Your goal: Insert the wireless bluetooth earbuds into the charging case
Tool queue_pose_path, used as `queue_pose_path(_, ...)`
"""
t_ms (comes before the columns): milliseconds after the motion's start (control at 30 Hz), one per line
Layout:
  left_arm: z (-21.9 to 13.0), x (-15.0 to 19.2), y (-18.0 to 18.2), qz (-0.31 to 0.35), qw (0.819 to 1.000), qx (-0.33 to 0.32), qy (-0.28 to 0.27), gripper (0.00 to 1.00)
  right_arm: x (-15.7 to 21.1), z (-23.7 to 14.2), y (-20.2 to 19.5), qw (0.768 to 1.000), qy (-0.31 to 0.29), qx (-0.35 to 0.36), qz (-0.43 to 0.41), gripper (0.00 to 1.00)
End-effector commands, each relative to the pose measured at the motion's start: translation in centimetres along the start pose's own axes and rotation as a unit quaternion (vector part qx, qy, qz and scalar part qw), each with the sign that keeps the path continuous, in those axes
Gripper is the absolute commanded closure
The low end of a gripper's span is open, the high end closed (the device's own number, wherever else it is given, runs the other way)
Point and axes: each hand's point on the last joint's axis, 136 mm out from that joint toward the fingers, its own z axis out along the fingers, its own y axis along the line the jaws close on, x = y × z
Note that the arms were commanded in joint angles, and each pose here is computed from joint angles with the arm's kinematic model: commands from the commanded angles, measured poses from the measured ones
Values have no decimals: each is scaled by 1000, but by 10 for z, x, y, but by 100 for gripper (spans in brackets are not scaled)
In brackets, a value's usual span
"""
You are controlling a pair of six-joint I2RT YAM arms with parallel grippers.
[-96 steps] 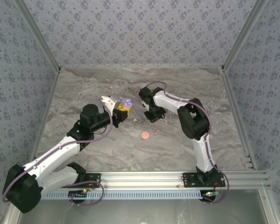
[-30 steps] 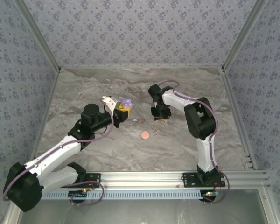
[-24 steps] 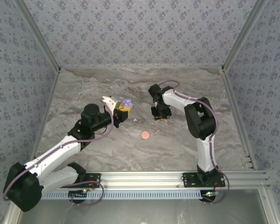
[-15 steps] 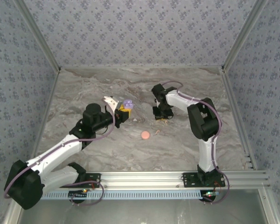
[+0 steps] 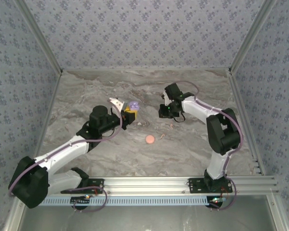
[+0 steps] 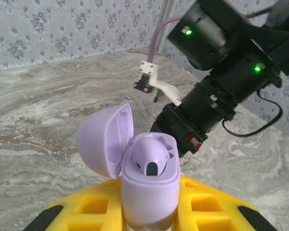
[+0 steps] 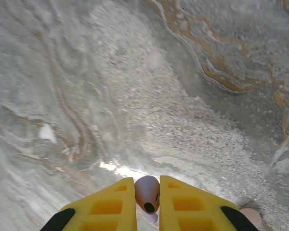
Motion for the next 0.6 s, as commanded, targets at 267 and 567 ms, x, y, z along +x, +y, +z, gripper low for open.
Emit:
queue_pose_path(267,7,-13,8,-28,998,-16,-46,77,-33,-83,62,982,-121,-141,-37,83)
queue_pose_path(567,11,-18,3,-41,997,1,-64,77,-41,-142,107,954,-170,-235,-73,82)
